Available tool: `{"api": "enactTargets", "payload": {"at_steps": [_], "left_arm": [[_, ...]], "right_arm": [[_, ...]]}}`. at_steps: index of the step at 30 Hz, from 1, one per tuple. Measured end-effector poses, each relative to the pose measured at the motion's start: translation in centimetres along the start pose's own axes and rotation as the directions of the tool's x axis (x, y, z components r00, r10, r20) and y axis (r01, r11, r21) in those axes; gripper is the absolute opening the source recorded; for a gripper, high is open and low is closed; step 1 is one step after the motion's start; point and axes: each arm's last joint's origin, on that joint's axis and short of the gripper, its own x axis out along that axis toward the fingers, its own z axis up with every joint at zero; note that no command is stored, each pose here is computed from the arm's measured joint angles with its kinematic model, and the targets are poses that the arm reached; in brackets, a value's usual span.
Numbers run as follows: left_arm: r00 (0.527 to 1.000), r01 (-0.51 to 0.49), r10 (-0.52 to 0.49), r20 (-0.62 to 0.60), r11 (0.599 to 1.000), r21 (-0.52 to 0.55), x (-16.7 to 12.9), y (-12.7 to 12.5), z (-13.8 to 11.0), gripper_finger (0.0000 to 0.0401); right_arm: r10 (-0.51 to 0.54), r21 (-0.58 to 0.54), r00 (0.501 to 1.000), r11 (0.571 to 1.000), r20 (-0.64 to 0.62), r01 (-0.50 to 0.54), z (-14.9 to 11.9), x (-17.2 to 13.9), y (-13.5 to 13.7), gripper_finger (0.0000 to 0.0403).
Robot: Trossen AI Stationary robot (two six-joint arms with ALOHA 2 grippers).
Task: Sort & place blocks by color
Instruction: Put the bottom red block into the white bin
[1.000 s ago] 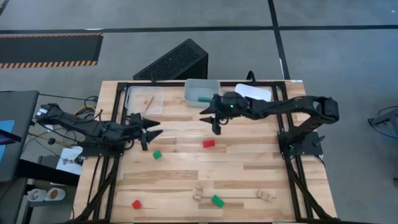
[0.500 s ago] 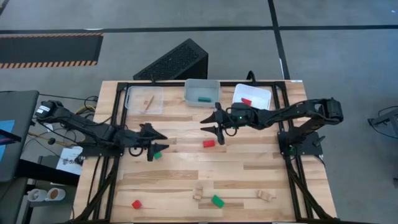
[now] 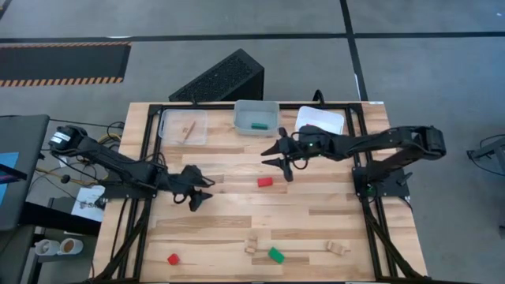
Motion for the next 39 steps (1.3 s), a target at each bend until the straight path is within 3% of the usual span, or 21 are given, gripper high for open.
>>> {"api": "enactTargets", "payload": {"at_steps": [6, 14, 22, 31, 39], "left_arm": [[0.992, -0.077, 0.079, -0.1, 0.997, 0.024, -0.8, -0.3, 0.6, 0.0219], [0.97, -0.009, 0.021, -0.241, 0.999, 0.051, -2.6, -2.9, 0.9, 0.0219], [0.9, 0.212, -0.201, -0.386, 0.977, -0.014, -5.7, -8.5, -0.2, 0.0219], [0.901, 0.193, -0.104, -0.422, 0.965, 0.175, -5.6, -14.1, -3.4, 0.0219], [0.762, 0.224, 0.006, -0.648, 0.936, 0.272, -3.2, -17.2, -7.5, 0.0219]], "right_arm": [[0.008, -0.019, 0.998, 1.0, 0.06, -0.007, 0.0, -1.5, 0.8, 0.0141], [-0.024, 0.009, 0.998, 1.0, 0.063, 0.023, -1.0, -2.3, 0.6, 0.0139], [-0.02, 0.008, 0.997, 1.0, 0.072, 0.019, -1.0, -2.2, 0.7, 0.0137], [-0.017, 0.009, 0.994, 1.0, 0.107, 0.016, -0.6, -2.2, 0.7, 0.0137], [0.018, -0.004, 0.991, 1.0, 0.135, -0.018, -0.3, -2.1, 1.7, 0.0137]]}}
